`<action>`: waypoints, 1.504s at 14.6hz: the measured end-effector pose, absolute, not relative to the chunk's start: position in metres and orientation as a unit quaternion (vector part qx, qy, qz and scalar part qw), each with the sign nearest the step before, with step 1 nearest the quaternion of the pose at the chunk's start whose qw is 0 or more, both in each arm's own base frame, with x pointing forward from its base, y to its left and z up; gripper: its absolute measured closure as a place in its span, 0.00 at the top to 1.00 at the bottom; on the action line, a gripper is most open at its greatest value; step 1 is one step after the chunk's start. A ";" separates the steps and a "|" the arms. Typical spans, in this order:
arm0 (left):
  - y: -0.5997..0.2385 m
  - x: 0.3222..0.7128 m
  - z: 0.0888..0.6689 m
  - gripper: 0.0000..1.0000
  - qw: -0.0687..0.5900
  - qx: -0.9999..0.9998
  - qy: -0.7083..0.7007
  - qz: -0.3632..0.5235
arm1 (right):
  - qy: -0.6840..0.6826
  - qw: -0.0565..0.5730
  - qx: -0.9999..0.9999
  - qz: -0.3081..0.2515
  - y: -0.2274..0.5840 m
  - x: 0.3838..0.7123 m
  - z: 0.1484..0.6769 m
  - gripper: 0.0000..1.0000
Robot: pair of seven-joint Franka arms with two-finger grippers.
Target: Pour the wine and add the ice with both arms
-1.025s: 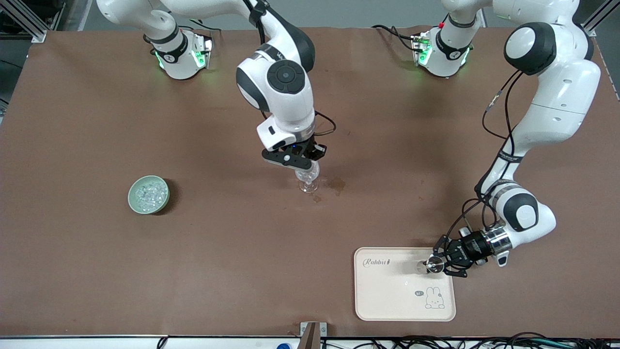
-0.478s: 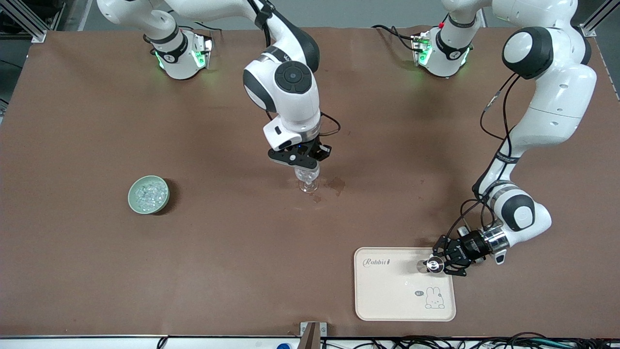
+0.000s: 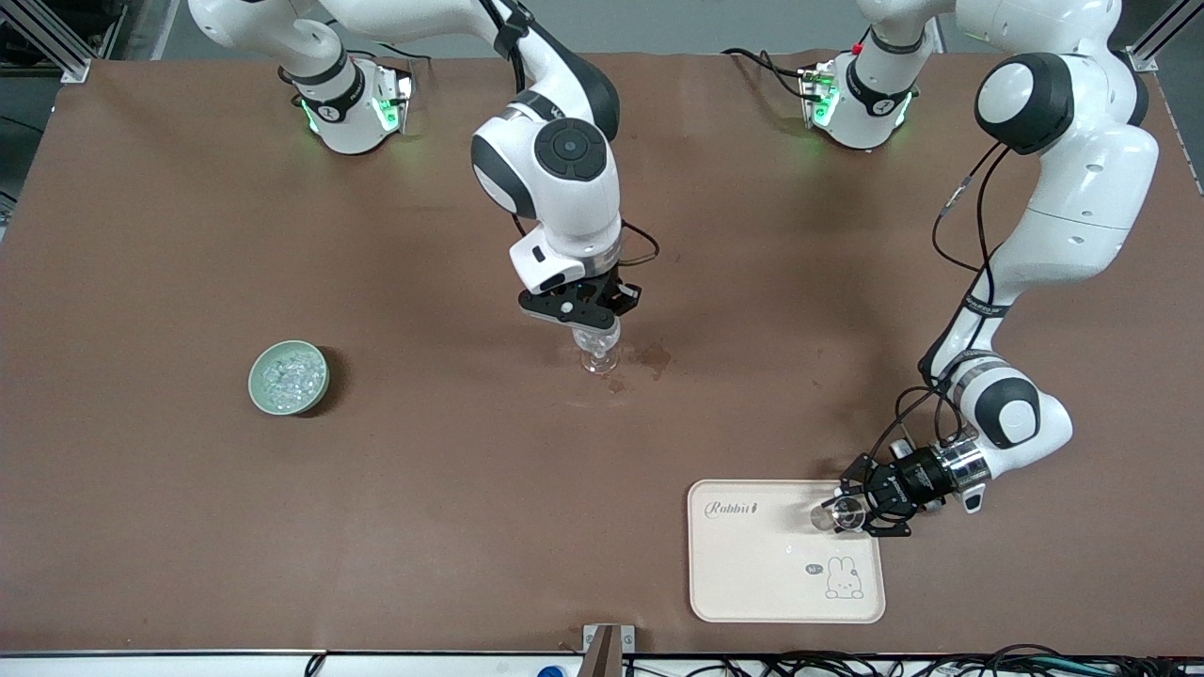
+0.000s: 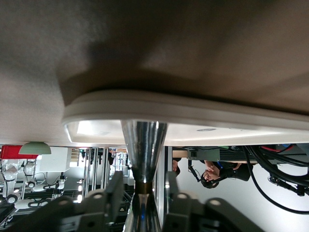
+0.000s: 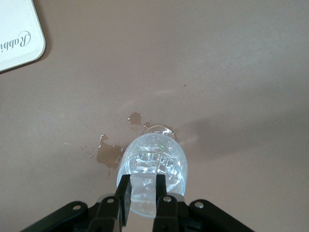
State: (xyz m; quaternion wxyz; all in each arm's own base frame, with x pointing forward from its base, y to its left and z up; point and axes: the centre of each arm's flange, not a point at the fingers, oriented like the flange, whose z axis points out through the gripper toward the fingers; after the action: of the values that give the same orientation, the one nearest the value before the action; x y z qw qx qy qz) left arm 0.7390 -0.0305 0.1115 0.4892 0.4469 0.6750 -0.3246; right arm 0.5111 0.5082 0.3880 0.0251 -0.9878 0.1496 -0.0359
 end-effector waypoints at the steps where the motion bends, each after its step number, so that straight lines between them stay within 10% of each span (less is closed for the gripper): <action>1: -0.029 0.741 0.114 0.60 0.489 0.455 0.672 -0.320 | 0.147 0.023 -0.988 -0.039 0.509 0.511 0.388 0.29; 5: -0.002 0.748 0.143 0.98 0.454 0.548 0.649 -0.270 | 0.137 0.015 -0.989 -0.046 0.512 0.507 0.386 0.60; 8: 0.033 0.745 0.188 1.00 0.400 0.648 0.602 -0.243 | 0.140 0.013 -0.989 -0.048 0.509 0.511 0.387 0.85; 22: -0.004 0.699 0.459 1.00 0.118 0.935 0.328 -0.071 | 0.135 -0.031 -0.990 -0.026 0.142 0.630 0.497 0.92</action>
State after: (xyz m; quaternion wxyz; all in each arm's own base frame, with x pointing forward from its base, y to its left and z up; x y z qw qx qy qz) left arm 0.6990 -0.0042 0.4587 0.1176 0.9346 0.3280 -0.0713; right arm 0.6297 0.1417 0.4970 -0.0307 -0.9900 0.1355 -0.0258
